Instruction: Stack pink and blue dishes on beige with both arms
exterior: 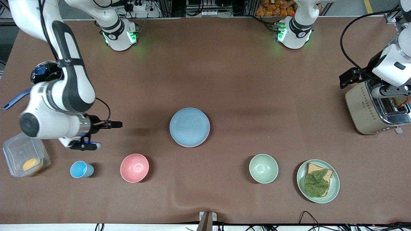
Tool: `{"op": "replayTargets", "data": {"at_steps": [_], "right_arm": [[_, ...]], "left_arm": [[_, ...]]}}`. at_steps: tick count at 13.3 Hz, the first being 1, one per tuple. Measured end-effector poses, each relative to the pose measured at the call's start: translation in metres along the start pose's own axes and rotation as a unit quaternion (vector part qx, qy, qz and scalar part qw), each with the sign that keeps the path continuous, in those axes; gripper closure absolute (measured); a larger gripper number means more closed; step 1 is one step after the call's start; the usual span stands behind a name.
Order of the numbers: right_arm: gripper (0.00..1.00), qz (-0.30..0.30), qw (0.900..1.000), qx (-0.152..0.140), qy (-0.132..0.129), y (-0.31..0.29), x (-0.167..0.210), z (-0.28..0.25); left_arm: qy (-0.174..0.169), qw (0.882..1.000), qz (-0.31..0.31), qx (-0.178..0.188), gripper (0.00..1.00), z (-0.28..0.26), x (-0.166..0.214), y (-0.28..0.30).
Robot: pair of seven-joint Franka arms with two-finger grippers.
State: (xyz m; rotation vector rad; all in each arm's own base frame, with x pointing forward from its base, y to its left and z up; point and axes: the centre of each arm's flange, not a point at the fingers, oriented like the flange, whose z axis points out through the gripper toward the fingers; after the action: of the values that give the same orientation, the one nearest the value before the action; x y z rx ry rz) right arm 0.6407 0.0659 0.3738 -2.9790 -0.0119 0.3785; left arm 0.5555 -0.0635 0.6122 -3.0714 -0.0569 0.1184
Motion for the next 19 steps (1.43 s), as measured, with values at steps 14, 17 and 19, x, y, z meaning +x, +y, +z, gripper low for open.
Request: {"op": "replayTargets", "data": {"at_steps": [14,17,19], "right_arm": [[0.0,-0.037,0.993,-0.063,0.091,0.035,-0.141,-0.202],[0.0,-0.029,0.994,-0.063,0.088,0.044,-0.141,-0.201],[0.0,-0.023,0.994,-0.062,0.087,0.051,-0.141,-0.2]], "left_arm": [[0.008,1.0,-0.012,-0.025,0.0,-0.029,-0.026,0.002],[0.007,0.999,-0.017,-0.03,0.0,-0.03,-0.027,0.003],[0.008,0.999,-0.017,-0.03,0.0,-0.03,-0.027,0.003]]}}
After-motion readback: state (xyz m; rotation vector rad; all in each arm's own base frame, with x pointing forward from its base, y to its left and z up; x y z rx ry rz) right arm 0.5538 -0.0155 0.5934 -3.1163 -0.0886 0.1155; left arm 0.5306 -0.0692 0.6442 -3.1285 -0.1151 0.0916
